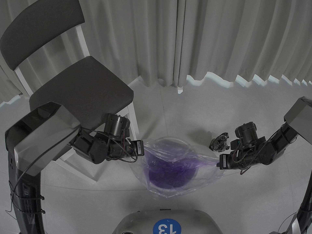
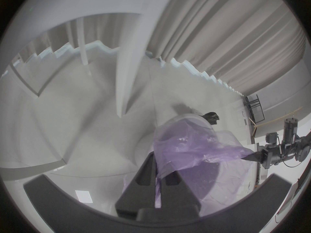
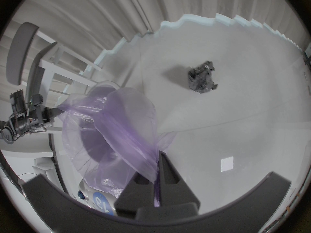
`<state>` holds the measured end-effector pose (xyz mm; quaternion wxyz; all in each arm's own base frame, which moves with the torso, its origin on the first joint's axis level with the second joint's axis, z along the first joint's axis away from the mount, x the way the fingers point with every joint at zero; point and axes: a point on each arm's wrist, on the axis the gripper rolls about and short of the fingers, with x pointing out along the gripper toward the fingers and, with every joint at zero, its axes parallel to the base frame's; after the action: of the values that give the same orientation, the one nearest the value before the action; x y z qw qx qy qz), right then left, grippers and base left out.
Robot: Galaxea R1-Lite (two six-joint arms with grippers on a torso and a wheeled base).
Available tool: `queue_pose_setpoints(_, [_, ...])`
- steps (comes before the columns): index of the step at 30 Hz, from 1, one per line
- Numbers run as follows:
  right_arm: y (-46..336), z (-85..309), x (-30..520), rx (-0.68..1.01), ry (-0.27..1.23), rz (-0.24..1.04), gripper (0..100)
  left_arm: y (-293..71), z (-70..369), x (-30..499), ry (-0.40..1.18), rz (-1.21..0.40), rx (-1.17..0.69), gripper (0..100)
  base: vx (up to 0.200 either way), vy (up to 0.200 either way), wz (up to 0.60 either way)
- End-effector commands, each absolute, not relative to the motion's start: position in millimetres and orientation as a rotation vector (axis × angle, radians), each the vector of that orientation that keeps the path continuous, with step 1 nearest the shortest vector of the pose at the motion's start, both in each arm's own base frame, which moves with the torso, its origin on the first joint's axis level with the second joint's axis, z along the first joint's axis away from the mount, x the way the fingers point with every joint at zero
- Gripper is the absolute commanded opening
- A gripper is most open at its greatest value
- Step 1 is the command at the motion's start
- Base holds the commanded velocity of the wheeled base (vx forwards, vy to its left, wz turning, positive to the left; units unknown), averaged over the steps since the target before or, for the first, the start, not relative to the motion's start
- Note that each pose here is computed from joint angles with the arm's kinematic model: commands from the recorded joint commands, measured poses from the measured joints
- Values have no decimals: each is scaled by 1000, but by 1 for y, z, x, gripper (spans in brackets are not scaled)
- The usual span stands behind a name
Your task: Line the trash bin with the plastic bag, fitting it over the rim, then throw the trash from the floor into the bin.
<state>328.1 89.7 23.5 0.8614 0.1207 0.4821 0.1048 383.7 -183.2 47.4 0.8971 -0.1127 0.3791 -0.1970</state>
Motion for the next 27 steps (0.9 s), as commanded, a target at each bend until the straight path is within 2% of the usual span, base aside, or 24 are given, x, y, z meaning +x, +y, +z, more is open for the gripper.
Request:
queue_pose_setpoints(1, [85,13,324,256,1049,204,0,-192,43,382,794,-423,-225,0,0,0,0])
queue_pose_setpoints(16, [105,15,309,214,1034,272,0,-174,52,357,800,-384,-188,0,0,0,0])
queue_pose_setpoints(22, [125,8,285,164,972,354,0,-168,40,342,724,-358,-49,0,0,0,0])
queue_pose_setpoints(27, [121,0,282,112,964,320,0,-171,27,344,733,-361,-39,0,0,0,0])
